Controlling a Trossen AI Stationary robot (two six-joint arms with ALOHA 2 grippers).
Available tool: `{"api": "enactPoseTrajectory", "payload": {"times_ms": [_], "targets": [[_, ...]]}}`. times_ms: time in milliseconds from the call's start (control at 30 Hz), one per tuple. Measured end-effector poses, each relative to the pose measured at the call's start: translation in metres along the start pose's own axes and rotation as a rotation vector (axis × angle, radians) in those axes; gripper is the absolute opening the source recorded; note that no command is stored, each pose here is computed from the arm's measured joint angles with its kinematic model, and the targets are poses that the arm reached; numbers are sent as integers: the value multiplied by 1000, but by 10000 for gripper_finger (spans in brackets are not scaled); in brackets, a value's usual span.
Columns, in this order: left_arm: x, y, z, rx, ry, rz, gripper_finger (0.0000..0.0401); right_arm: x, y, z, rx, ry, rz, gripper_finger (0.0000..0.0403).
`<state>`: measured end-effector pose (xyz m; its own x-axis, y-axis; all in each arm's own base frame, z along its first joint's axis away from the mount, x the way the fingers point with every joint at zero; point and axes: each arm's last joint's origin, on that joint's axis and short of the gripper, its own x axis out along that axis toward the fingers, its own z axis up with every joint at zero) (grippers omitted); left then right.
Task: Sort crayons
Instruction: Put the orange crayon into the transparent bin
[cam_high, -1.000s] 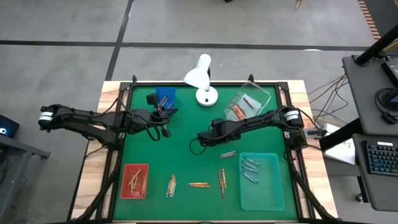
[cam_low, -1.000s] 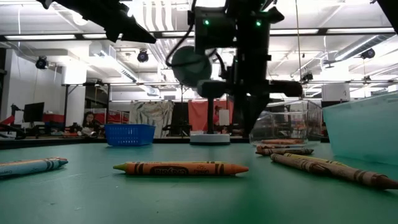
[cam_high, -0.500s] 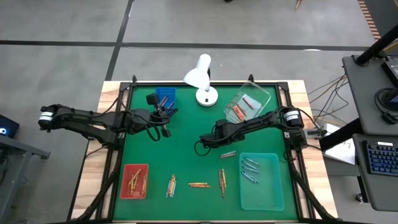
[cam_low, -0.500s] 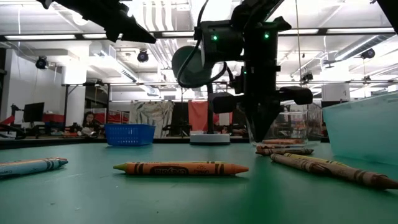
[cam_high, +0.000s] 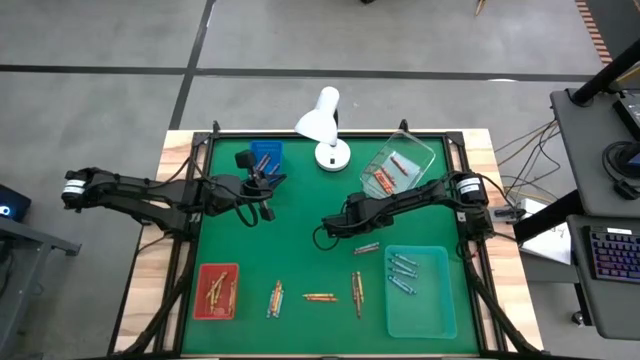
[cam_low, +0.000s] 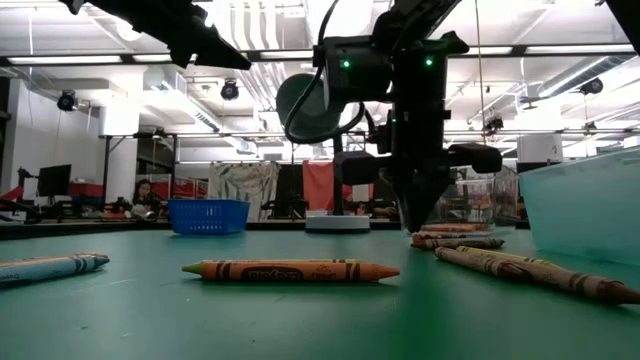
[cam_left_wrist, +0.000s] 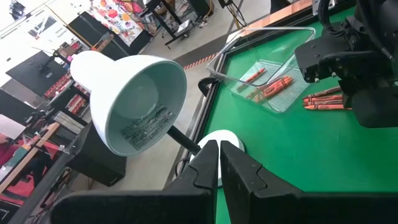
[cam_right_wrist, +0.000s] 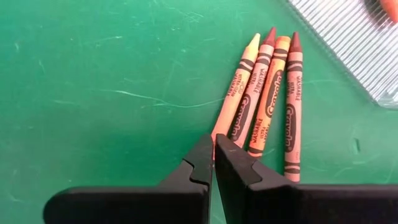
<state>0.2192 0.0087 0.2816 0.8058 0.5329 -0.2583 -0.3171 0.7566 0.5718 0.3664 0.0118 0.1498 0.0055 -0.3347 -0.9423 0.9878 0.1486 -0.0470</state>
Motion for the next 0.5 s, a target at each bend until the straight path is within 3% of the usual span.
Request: {"api": "enactPoseTrajectory", "payload": {"times_ms": [500], "targets": [[0,0,0,0,0,0,0,1,2,-1,-15,38,21,9]]}}
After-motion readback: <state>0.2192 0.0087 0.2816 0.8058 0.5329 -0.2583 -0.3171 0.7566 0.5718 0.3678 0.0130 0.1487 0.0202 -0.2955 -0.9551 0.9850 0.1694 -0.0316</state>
